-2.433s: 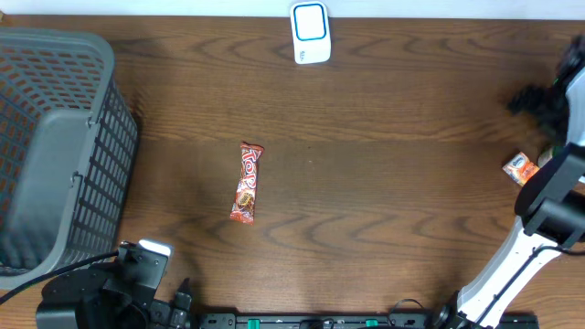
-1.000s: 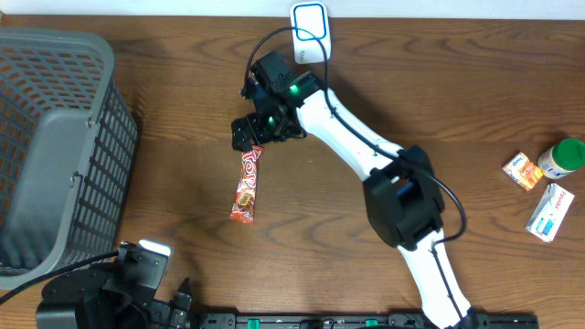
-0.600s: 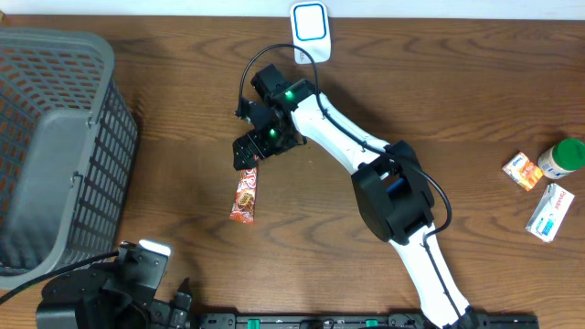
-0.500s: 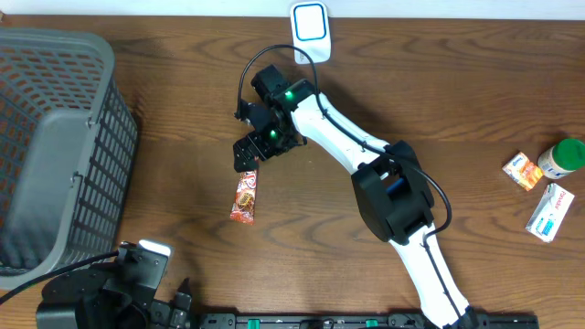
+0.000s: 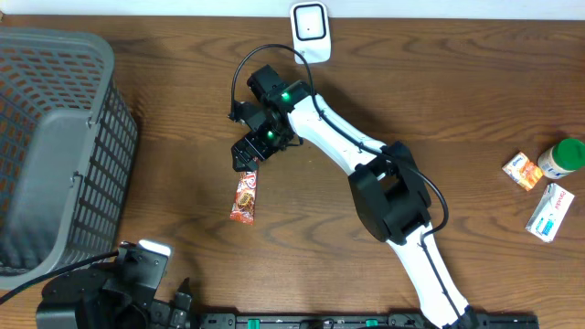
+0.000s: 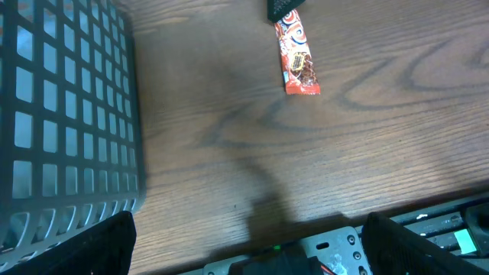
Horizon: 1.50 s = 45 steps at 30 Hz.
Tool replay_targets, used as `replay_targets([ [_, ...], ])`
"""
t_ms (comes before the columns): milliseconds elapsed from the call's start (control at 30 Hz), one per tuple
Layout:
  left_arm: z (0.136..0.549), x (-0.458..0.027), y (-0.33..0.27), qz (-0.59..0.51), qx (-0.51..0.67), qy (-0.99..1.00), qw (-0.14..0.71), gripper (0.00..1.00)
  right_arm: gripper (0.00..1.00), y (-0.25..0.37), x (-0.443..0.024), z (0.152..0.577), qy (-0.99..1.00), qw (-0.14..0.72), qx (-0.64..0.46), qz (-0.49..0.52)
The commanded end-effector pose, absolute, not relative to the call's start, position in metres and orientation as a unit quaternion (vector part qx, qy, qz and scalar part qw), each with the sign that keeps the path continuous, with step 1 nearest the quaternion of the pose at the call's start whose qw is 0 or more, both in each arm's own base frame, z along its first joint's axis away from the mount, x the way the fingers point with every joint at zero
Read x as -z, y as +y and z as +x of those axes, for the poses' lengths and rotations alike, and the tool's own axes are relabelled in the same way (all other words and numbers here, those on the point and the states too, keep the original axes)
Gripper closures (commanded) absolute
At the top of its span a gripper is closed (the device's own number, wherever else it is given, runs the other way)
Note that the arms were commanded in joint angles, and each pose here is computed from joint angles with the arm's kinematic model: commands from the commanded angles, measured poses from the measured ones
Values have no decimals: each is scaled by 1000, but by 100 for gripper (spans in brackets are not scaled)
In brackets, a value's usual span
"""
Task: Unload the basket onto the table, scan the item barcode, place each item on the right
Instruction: 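Reach the right gripper to the red chocolate bar and grasp it, then lift the chocolate bar and carry it toward the scanner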
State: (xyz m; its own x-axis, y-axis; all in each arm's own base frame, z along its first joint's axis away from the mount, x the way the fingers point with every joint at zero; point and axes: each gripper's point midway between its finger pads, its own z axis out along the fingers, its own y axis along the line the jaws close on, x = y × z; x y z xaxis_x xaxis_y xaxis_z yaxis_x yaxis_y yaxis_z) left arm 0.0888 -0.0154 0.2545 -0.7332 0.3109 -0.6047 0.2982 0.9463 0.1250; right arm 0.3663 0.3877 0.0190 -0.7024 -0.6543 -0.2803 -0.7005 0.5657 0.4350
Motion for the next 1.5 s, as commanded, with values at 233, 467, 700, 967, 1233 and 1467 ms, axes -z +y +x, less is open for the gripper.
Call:
replay_targets([
  [233,88,-256,-15,168,-12,929,330,5,73,358,61,336,893,-44,-194,-404],
  [467,88,-256,-15,168,-12,929,330,5,99,345,51,344,904,-42,-154,-396],
  [700,88,-256,-15,168,-12,929,330,5,98,290,-24,393,948,38,34,-314],
  [967,88,-256,-15,168,-12,929,330,5,99,191,-139,437,920,223,309,-94],
  [1233,88,-256,-15,168,-12,929,330,5,99,143,-178,411,856,293,422,56],
  [1467,88,-256,-15,168,-12,929,330,5,99,152,-197,416,813,384,427,96],
])
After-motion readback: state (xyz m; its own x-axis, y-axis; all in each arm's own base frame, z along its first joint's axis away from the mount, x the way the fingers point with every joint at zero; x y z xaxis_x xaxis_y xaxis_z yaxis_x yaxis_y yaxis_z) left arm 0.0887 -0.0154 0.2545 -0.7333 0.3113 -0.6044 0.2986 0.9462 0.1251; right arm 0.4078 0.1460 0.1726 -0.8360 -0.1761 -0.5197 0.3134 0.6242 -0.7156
